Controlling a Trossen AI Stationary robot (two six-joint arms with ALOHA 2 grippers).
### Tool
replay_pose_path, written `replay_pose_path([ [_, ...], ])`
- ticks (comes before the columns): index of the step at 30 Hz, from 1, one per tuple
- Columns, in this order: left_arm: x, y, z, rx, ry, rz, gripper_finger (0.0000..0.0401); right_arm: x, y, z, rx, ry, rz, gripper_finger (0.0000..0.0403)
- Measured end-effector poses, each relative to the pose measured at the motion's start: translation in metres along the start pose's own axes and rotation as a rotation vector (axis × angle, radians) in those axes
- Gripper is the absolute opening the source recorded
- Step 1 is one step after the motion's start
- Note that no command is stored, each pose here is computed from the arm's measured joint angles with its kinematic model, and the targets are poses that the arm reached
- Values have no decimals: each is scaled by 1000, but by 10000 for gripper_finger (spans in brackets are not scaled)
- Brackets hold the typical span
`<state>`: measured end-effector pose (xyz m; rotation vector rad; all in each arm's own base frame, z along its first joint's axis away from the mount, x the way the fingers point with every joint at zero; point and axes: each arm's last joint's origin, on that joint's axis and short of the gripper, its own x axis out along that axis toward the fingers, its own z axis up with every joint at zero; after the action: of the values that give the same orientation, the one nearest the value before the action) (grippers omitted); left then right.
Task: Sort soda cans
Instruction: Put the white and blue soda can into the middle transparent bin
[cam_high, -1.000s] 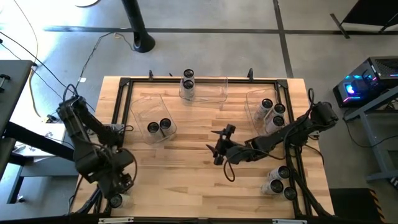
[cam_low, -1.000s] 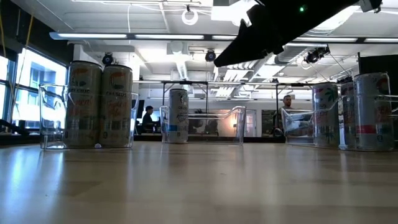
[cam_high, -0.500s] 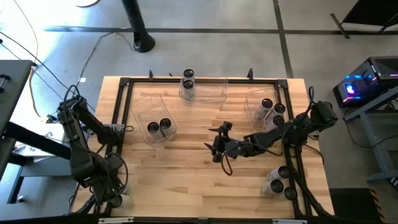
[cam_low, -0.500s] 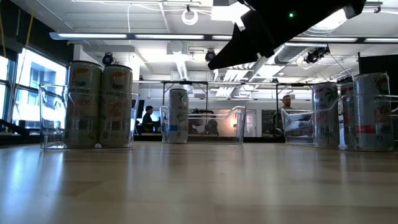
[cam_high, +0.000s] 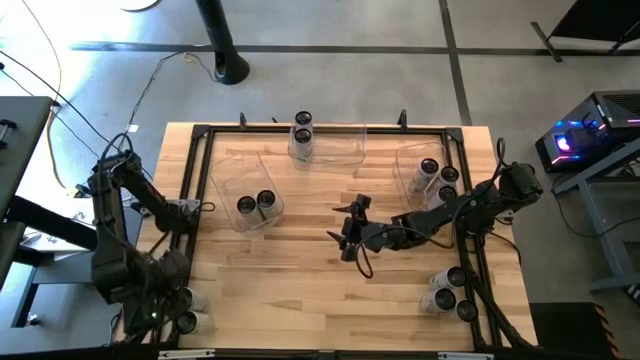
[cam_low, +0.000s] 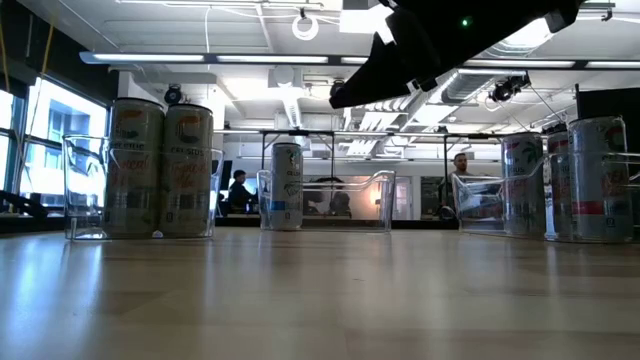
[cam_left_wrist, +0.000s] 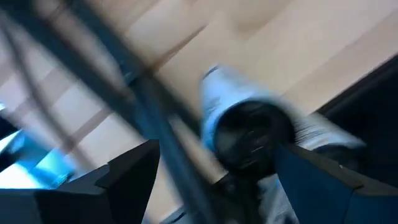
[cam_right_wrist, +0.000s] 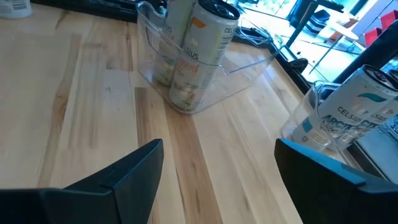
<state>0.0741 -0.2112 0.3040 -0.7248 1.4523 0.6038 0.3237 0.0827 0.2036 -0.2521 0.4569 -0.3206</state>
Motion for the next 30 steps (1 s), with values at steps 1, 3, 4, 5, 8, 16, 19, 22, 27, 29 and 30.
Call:
replay_pose_path([
  [1, 0, -1, 0, -4, -29, -23, 305, 0, 0, 0, 1, -1, 0, 303],
  [3, 1, -2, 0, -14, -64, -37, 305, 0, 0, 1, 5, -7, 0, 303],
  [4, 2, -3, 0, -17, -72, -36, 305, 0, 0, 1, 9, -12, 0, 303],
  [5, 3, -4, 0, -18, -79, -32, 305, 0, 0, 2, 12, -15, 0, 303],
  [8, 7, -6, -1, -18, -94, -20, 306, 0, 0, 2, 15, -19, 0, 303],
  [16, 9, -7, -2, -34, -103, -14, 306, 0, 0, 2, 21, -19, 5, 303],
  [19, 9, -7, -2, -37, -101, -14, 306, 0, 0, 2, 22, -20, 15, 303],
  [22, 9, -8, -2, -40, -98, -20, 306, 0, 0, 2, 21, -20, 18, 303],
  [27, 11, -10, -4, -53, -98, -21, 306, 0, 1, 2, 21, -20, 27, 303],
  [29, 14, -12, -5, -53, -106, -13, 306, 0, 1, 2, 20, -19, 37, 303],
  [30, 16, -14, -5, -50, -110, -6, 306, 0, 1, 2, 20, -18, 40, 303],
])
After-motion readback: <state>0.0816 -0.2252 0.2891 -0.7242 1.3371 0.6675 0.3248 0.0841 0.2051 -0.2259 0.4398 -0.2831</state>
